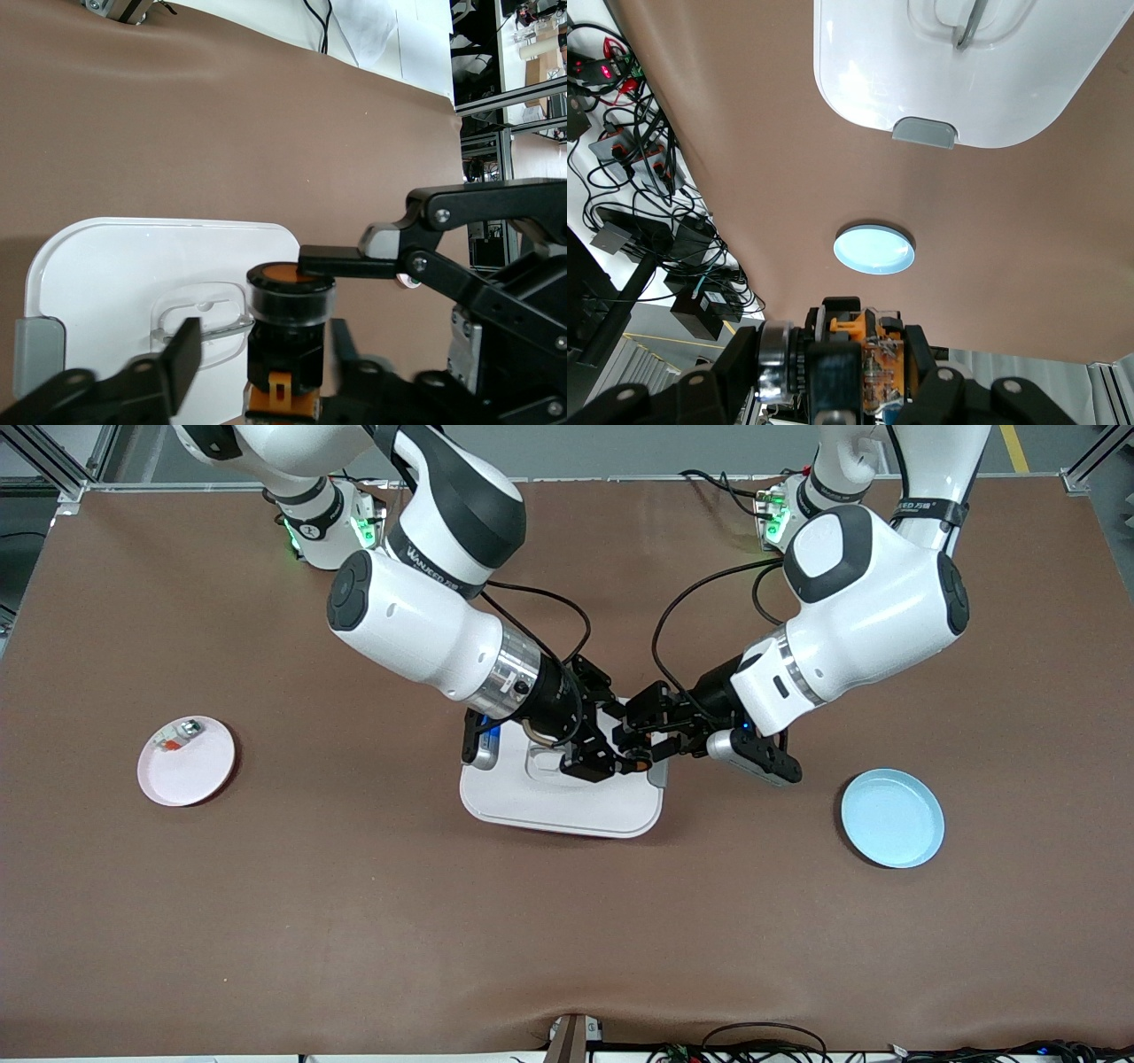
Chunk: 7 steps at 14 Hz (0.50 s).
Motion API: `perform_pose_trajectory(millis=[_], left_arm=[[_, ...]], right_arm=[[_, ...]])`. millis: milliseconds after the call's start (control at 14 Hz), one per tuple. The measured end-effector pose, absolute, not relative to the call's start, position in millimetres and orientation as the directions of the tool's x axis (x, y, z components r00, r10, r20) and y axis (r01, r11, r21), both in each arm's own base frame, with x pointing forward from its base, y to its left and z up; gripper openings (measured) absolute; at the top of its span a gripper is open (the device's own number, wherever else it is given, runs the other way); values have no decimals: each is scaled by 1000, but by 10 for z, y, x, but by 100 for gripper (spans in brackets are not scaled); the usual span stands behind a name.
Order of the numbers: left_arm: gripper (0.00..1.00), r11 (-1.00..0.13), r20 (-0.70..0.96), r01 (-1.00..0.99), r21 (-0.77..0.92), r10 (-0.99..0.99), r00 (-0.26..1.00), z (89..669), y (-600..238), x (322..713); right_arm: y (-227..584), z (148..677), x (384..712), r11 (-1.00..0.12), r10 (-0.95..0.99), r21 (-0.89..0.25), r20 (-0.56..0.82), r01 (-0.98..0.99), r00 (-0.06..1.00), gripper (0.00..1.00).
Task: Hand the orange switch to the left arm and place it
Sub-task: 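Grasp the switch with the left gripper beside the right gripper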
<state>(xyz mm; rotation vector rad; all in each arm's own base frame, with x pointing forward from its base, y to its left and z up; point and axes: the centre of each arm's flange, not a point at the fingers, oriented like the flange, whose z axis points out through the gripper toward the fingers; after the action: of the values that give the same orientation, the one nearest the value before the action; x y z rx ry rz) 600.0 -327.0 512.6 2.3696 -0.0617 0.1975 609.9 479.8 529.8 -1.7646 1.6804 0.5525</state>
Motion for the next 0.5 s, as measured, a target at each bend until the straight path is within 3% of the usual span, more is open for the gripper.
perform_pose_trajectory(millis=[143, 215, 501], left_arm=[[39, -718, 167, -109, 687, 9, 986, 5165, -3298, 5993], [35, -718, 168, -111, 687, 9, 986, 5170, -3295, 5996], [35, -718, 170, -112, 687, 9, 985, 5175, -3294, 5997]], right_arm=[[4810, 5267, 6105, 17, -722, -154, -685, -988, 94, 71], [4810, 5269, 6107, 19, -721, -154, -687, -988, 93, 71], [4808, 5274, 6109, 23, -720, -152, -688, -988, 89, 71]])
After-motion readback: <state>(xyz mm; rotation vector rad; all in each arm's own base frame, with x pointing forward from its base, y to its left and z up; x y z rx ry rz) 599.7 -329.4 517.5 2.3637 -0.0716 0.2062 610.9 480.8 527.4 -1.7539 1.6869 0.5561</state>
